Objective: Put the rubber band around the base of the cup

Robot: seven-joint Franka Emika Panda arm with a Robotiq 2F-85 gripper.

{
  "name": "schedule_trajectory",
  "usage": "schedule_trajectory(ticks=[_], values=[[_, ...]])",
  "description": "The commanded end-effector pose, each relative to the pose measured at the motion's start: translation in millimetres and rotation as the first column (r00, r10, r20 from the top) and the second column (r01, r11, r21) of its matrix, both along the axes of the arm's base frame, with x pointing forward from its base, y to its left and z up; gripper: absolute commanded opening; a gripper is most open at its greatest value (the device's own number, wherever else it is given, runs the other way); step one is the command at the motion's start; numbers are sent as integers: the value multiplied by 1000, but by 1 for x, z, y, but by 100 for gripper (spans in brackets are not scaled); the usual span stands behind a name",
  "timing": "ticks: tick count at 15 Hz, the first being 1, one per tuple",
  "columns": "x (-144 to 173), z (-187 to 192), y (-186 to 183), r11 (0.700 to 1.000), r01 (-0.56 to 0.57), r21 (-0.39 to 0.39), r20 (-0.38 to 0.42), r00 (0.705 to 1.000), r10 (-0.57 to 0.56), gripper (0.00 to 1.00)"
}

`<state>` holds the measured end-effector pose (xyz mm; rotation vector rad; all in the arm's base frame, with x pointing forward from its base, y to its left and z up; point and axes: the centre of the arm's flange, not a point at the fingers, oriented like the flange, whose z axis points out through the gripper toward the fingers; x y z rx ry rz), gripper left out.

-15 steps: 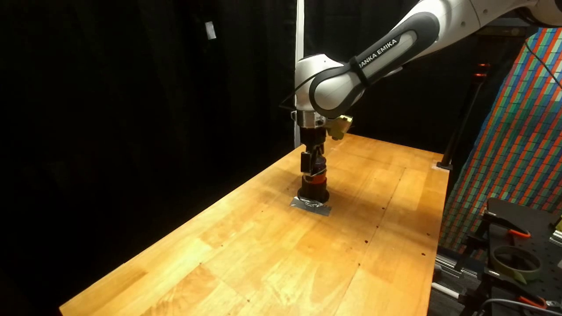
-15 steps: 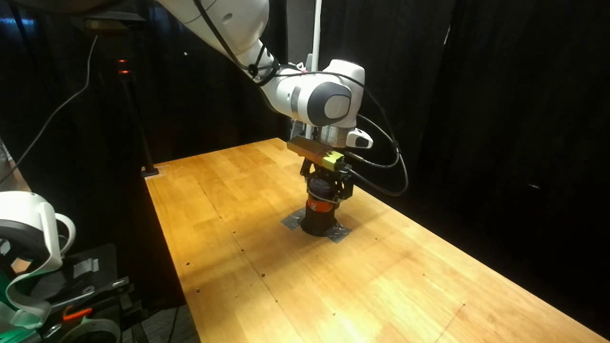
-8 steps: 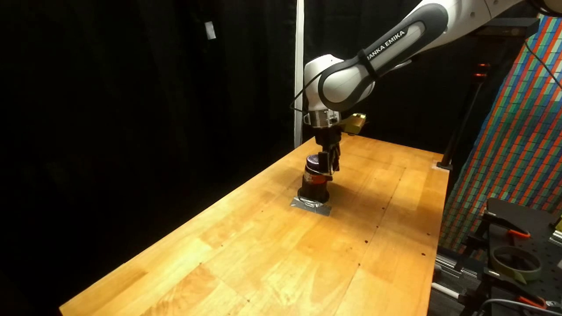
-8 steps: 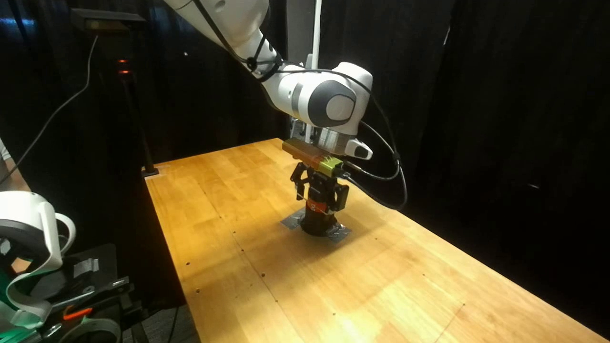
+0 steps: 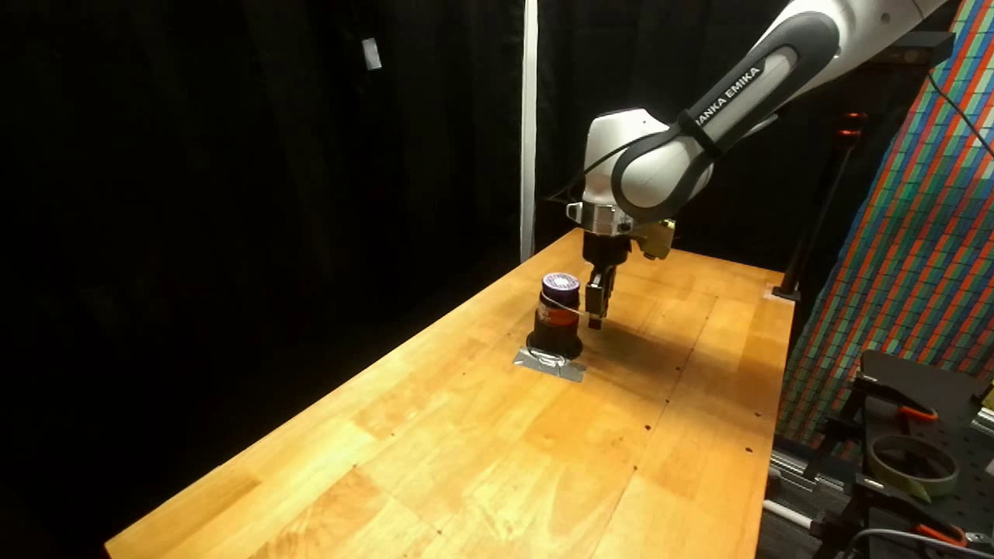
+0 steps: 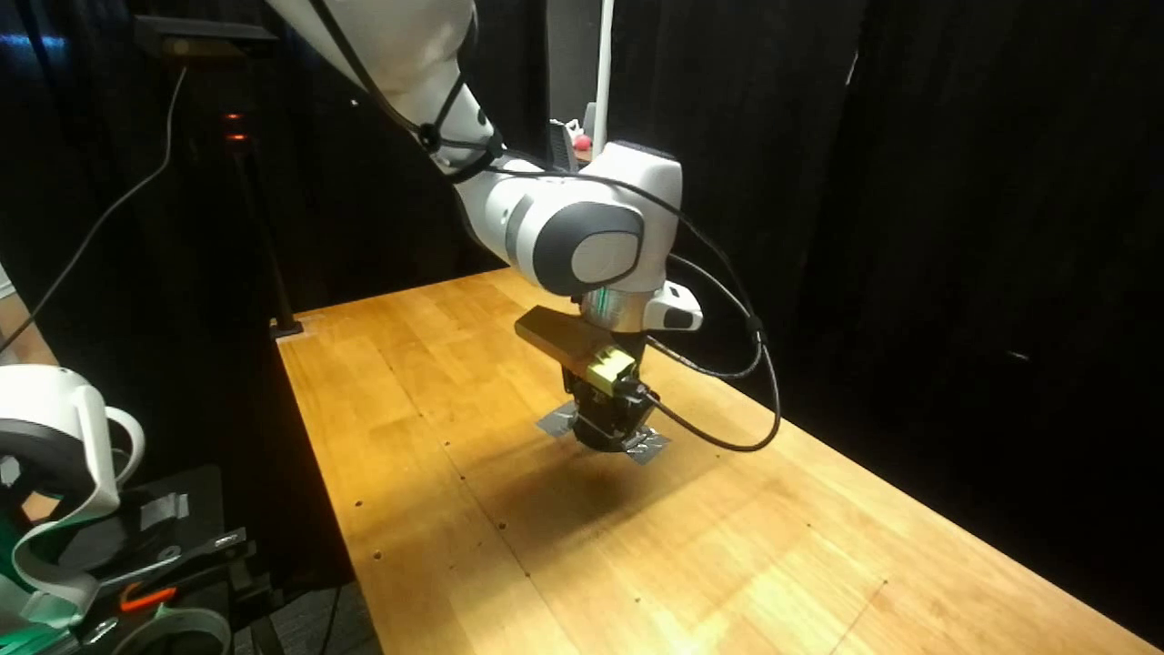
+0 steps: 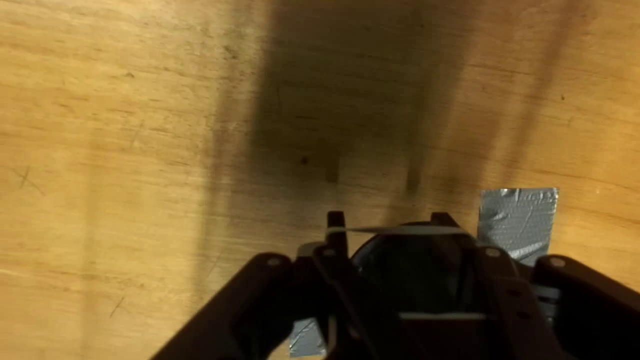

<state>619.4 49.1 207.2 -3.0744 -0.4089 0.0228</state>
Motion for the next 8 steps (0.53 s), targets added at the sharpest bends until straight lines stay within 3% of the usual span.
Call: schedule_trajectory(ticks=[1, 2, 6, 8], values=[[-70, 7, -20, 999, 23, 26, 140, 990, -26, 20], [-77, 8, -23, 999, 32, 33, 187, 982, -37, 12], [-115, 15, -32, 993, 45, 106, 370, 926, -82, 3], [-135, 16, -30, 987, 35, 160, 459, 882, -106, 8]])
